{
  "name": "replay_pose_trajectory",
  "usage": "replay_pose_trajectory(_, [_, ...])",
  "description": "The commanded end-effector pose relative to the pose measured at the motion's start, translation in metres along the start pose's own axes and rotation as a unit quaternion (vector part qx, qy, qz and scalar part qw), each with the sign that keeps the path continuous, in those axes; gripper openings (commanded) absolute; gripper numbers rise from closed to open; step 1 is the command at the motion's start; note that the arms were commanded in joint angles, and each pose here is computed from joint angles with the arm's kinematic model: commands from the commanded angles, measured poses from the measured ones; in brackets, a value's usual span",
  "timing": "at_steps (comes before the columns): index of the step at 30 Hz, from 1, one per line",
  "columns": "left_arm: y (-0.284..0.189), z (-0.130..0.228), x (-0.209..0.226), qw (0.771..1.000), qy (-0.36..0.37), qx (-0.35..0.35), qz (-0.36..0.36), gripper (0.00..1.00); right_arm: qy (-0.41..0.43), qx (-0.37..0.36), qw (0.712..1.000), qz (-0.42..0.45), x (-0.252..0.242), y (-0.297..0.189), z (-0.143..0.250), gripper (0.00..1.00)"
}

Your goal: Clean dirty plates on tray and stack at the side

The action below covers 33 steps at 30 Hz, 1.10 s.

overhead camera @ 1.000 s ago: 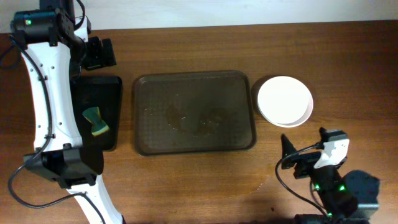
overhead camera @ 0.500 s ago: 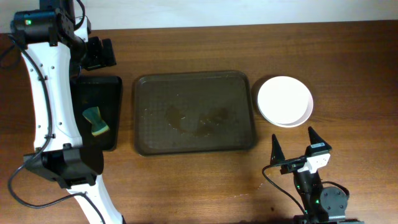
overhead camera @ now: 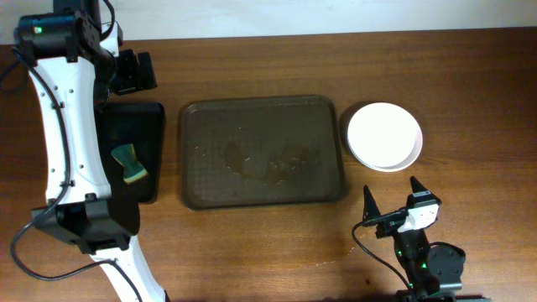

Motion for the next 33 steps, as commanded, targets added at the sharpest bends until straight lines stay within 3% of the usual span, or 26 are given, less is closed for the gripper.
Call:
replay_pose_trajectory(1, [0.001,-0.001,0.001,1.000,-0.003,0.000,0.003,0.99,0.001,0.001,1.000,0.002,0.000,0.000,0.002,0.98])
replay_pose_trajectory(8, [-0.007,-0.002,0.003,1.000,-0.002,-0.014,-0.008,0.99,0.001,0.001,1.000,0.002,0.000,0.000,0.002,0.98])
replay_pose_trajectory(12, [-0.059,-0.029,-0.031,0.988,0.025,-0.152,-0.001,0.99,0.001,0.001,1.000,0.002,0.000,0.000,0.002,0.98])
replay_pose_trajectory(16, [-0.099,-0.017,-0.044,0.966,0.041,-0.254,-0.016,0.99,0.001,0.001,1.000,0.002,0.000,0.000,0.002,0.98])
replay_pose_trajectory(25, [-0.079,0.105,-0.016,0.940,0.020,-0.339,-0.022,0.99,0.001,0.001,1.000,0.002,0.000,0.000,0.002,0.98])
replay_pose_trajectory(30, [-0.028,0.172,-0.002,0.896,0.005,-0.443,-0.024,0.99,0.001,0.001,1.000,0.002,0.000,0.000,0.002,0.98])
replay_pose_trajectory(33, [0.005,0.194,0.001,0.875,0.002,-0.484,-0.021,0.99,0.001,0.001,1.000,0.002,0.000,0.000,0.002,0.98])
Point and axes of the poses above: each gripper's point midway between its finger pads, its own y axis out along the fingers, its own x axis along the line the jaws close on, z = x × y, the point moved 2 cm from there along -y, back along the fingers, and after that the axes turned 7 degrees about y, right-handed, at the moved point
